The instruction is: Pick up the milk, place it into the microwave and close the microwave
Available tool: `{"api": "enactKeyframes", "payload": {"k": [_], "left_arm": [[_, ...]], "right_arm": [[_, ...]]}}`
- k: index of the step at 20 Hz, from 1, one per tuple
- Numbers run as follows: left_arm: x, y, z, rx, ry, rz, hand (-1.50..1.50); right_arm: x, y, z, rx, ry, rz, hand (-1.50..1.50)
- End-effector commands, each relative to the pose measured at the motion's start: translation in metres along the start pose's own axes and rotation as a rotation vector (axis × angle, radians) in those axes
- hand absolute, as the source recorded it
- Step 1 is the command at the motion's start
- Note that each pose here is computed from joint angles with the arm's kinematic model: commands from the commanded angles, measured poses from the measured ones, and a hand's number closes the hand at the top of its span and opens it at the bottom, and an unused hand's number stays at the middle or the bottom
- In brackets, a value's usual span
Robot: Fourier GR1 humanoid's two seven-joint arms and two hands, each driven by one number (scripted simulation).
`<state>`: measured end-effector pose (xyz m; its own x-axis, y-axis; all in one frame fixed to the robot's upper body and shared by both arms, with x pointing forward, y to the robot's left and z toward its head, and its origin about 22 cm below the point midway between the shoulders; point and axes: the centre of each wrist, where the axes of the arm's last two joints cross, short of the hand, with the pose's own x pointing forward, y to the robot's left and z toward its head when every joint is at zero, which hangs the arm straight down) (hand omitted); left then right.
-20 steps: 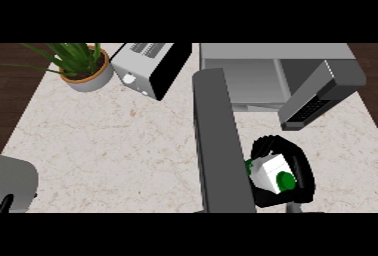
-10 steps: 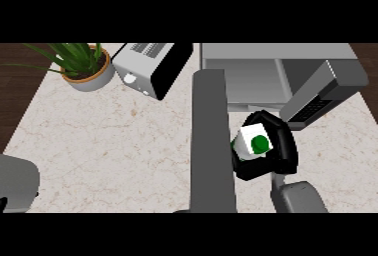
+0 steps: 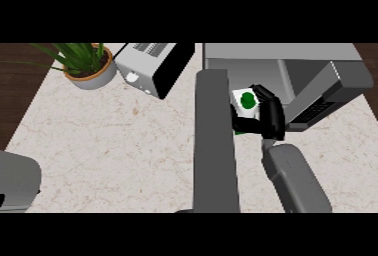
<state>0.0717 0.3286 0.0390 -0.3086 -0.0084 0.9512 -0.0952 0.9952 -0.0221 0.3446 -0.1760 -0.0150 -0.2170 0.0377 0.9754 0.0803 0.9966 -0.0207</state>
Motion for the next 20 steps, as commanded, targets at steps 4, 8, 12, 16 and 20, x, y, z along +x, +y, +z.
{"api": "enactKeyframes", "payload": {"k": [4,8,12,16,20], "left_arm": [[0.0,-0.006,-0.011,-0.006,0.005,0.002,-1.5],[-0.002,0.004,-0.014,-0.016,-0.006,-0.016,-1.5],[-0.015,0.01,0.0,-0.025,-0.006,0.01,-1.5],[-0.031,0.01,-0.015,-0.017,0.006,0.026,-1.5],[-0.023,0.012,-0.006,-0.019,0.005,0.006,-1.5]], "right_arm": [[-0.025,-0.014,-0.033,-0.025,0.001,0.008,1.5],[-0.023,0.002,-0.045,-0.004,-0.057,0.064,1.5],[-0.024,-0.001,-0.05,-0.018,-0.127,0.13,1.5],[-0.022,0.013,-0.055,-0.028,-0.15,0.176,1.5],[-0.014,0.003,-0.066,-0.035,-0.183,0.306,1.5]]}}
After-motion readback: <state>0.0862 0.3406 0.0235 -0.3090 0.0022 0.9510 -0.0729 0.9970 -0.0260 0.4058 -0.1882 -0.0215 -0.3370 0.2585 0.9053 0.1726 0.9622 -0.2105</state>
